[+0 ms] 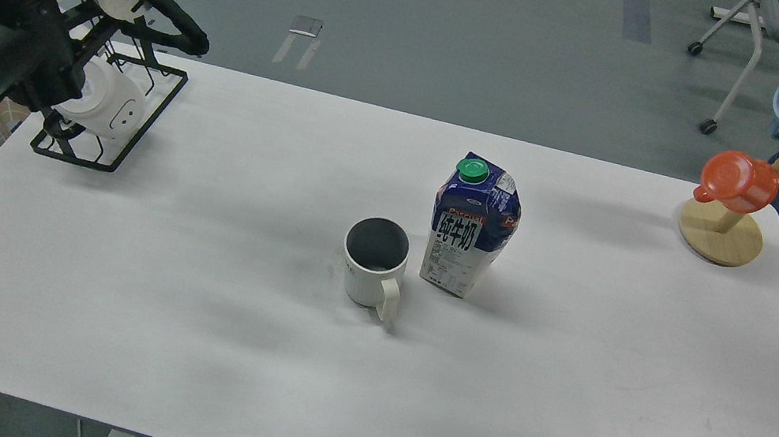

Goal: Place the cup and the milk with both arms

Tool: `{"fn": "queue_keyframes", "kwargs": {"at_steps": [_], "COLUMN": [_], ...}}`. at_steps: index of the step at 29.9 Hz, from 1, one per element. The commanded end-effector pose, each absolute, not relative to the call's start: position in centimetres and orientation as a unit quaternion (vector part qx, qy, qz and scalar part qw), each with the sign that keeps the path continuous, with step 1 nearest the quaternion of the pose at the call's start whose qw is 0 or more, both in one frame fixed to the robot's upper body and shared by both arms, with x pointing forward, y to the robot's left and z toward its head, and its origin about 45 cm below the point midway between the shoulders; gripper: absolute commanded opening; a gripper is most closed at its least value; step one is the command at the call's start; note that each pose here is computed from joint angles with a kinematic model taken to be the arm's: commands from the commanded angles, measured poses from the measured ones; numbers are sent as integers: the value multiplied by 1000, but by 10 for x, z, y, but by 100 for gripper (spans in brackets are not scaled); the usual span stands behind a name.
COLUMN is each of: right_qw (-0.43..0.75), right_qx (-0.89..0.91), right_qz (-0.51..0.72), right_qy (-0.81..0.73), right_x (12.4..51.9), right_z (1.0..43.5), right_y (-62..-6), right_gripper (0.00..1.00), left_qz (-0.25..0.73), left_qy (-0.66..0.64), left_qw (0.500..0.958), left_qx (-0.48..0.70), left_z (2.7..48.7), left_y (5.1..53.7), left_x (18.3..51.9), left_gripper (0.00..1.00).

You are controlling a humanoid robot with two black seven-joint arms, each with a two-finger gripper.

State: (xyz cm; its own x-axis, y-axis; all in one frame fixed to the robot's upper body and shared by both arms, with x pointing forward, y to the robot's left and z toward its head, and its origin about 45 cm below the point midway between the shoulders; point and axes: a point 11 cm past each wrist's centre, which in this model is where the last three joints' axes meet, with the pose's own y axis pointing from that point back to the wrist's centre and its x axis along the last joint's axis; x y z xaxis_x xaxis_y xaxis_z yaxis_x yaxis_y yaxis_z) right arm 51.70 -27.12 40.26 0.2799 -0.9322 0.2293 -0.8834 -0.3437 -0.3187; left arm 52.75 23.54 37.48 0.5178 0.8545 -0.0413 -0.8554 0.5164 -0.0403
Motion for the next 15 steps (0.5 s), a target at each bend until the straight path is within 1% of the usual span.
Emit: {"fn": "queue_keyframes", "kwargs": {"at_steps": [1,5,8,12,15], "right_qw": [105,146,160,173,189], "right_qx": [-805,-820,-831,-832,-829], "right_qz": [-105,-27,-3,8,11], "right_qy": [574,553,532,527,527], "right_x": [525,525,520,519,517], "right_z": [384,359,350,338,335], "right_y": [-262,-263,-260,-251,-247], "right_gripper": [98,99,100,100,100], "left_qz": [513,481,482,473,474], "left_qy": [34,61,74,92,102], "left_qw": [857,872,868,870,868], "left_qx": [-30,-70,-95,-100,-107], "left_z": [355,333,325,311,306], "left_y": [237,231,233,216,214], "left_x": [534,525,522,519,518], "left_gripper": [96,96,97,97,98]}}
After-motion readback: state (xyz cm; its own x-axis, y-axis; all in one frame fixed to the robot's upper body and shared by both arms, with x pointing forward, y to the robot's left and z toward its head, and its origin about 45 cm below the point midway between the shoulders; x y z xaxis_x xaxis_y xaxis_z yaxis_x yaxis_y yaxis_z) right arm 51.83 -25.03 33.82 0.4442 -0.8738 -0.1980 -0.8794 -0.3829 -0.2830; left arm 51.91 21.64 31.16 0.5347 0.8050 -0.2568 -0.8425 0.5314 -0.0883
